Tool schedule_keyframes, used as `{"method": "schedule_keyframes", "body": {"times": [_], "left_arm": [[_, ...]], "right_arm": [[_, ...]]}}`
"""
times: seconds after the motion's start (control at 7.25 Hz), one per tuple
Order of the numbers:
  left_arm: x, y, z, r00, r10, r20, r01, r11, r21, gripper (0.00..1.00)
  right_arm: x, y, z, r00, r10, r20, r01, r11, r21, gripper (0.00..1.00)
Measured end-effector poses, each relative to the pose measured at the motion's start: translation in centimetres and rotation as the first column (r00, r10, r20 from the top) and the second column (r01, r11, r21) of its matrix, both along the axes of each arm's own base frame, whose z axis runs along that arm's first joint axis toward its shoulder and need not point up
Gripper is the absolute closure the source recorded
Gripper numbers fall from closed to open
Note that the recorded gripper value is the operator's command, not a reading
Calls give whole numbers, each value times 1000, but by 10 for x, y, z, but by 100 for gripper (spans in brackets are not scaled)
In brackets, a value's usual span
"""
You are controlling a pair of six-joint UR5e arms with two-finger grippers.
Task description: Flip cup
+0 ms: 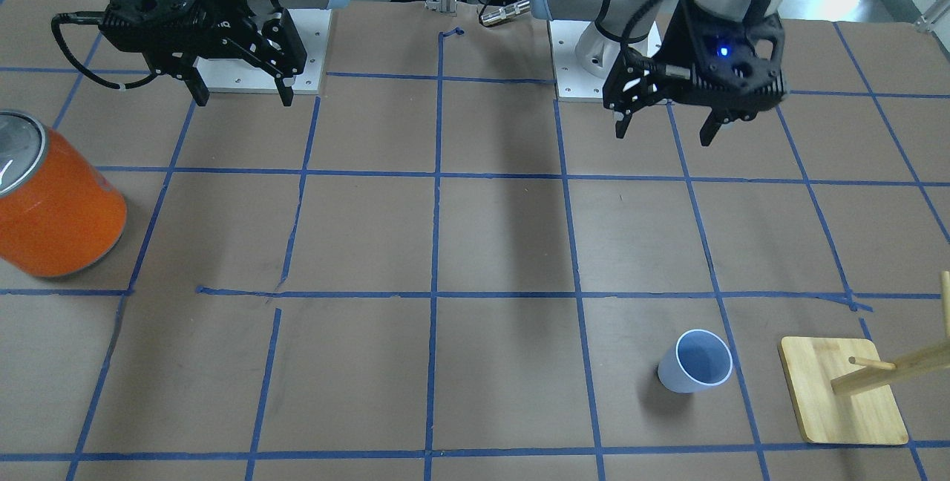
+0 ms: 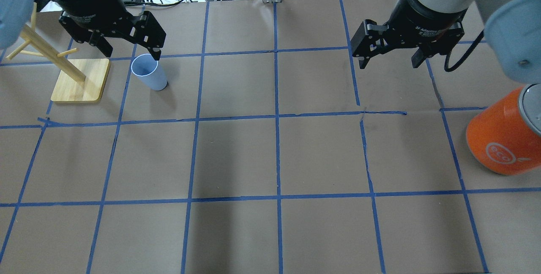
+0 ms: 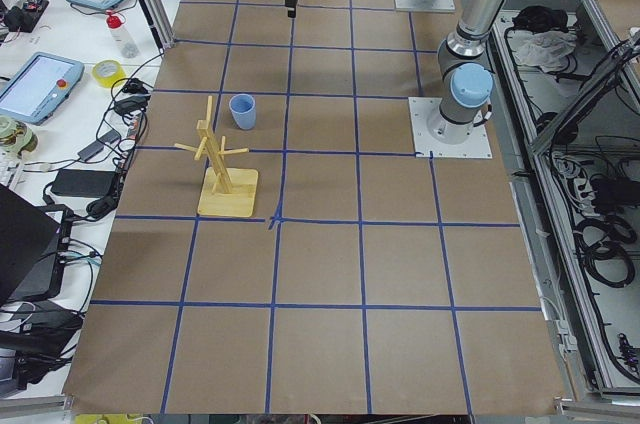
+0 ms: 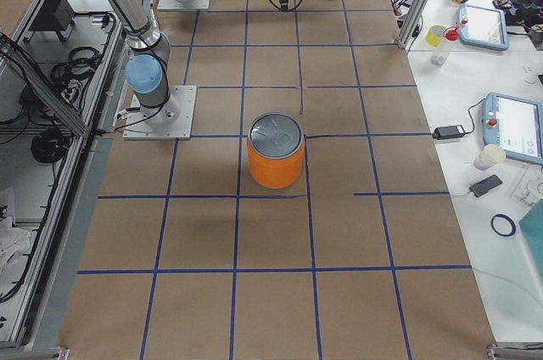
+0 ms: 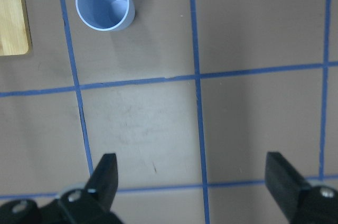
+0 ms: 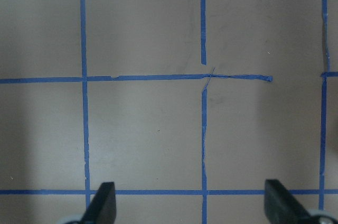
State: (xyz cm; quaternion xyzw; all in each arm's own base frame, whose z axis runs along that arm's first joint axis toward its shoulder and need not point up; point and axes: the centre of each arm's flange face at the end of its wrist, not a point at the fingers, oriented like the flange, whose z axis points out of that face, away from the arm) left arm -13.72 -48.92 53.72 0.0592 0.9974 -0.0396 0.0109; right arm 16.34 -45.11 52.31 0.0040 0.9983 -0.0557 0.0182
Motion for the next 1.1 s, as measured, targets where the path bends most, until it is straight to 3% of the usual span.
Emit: {"method": "schedule_keyframes", "body": {"times": [1.1], "left_arm": [[-3, 20, 5, 1000, 7, -7, -7, 1000, 12, 0]], "right_arm": [[0, 0, 0, 1000, -1, 0, 1, 1000, 1, 0]]}}
